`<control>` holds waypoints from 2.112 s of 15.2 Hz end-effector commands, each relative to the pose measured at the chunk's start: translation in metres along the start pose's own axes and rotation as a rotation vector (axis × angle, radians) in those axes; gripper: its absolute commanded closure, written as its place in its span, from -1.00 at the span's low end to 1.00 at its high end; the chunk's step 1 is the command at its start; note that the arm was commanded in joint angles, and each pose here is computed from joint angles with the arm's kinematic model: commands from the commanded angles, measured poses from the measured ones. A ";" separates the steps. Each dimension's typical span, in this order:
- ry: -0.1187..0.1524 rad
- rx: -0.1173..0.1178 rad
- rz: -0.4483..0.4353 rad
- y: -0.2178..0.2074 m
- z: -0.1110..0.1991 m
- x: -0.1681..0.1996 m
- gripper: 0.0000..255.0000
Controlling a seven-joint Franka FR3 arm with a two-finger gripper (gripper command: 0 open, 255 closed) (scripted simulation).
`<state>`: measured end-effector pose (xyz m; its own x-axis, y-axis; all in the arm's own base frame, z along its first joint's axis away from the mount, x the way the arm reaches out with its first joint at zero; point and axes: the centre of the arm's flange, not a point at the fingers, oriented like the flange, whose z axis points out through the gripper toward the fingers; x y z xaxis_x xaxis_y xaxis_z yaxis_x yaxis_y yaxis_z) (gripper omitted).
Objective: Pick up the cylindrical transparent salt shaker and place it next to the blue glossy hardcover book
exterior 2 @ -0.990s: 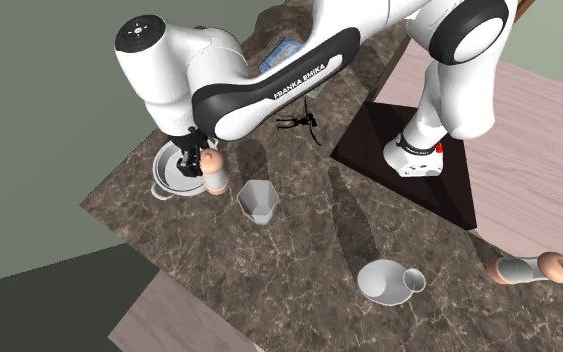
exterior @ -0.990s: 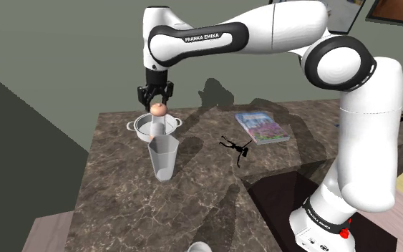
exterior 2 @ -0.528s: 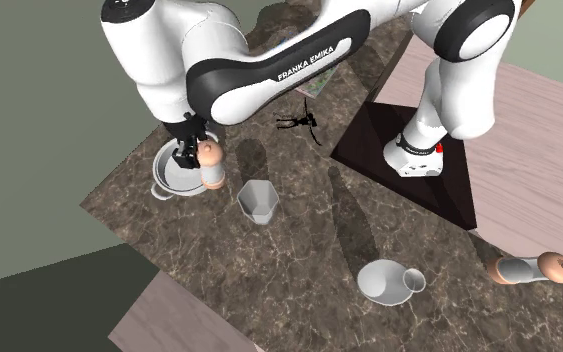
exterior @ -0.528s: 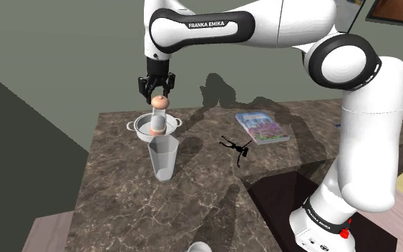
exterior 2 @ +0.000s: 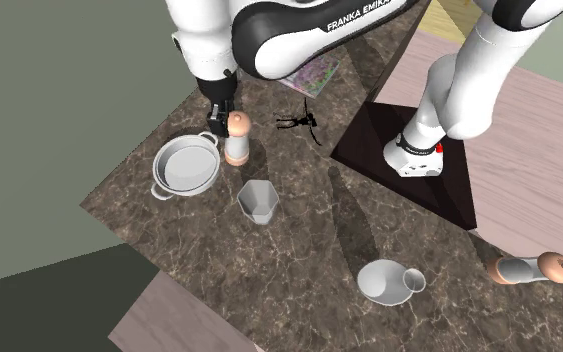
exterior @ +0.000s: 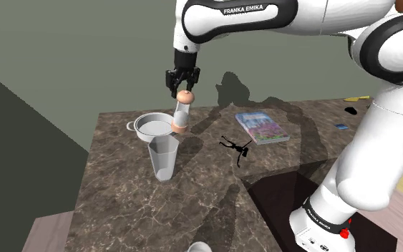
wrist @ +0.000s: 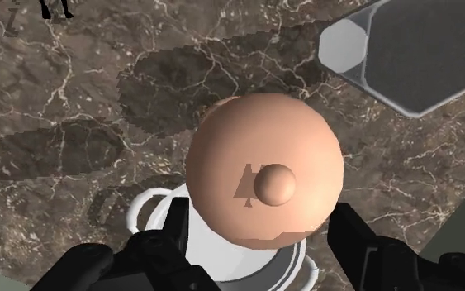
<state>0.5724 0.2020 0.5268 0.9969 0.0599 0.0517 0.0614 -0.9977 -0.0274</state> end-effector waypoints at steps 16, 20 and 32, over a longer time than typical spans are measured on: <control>0.000 0.001 0.000 0.162 -0.079 -0.135 1.00; 0.015 -0.012 0.008 0.143 -0.052 -0.140 -1.00; 0.095 -0.083 0.051 0.099 0.088 -0.221 -1.00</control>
<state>0.3659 0.0901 0.4393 0.9904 0.0141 0.1378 0.0079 -0.9990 0.0451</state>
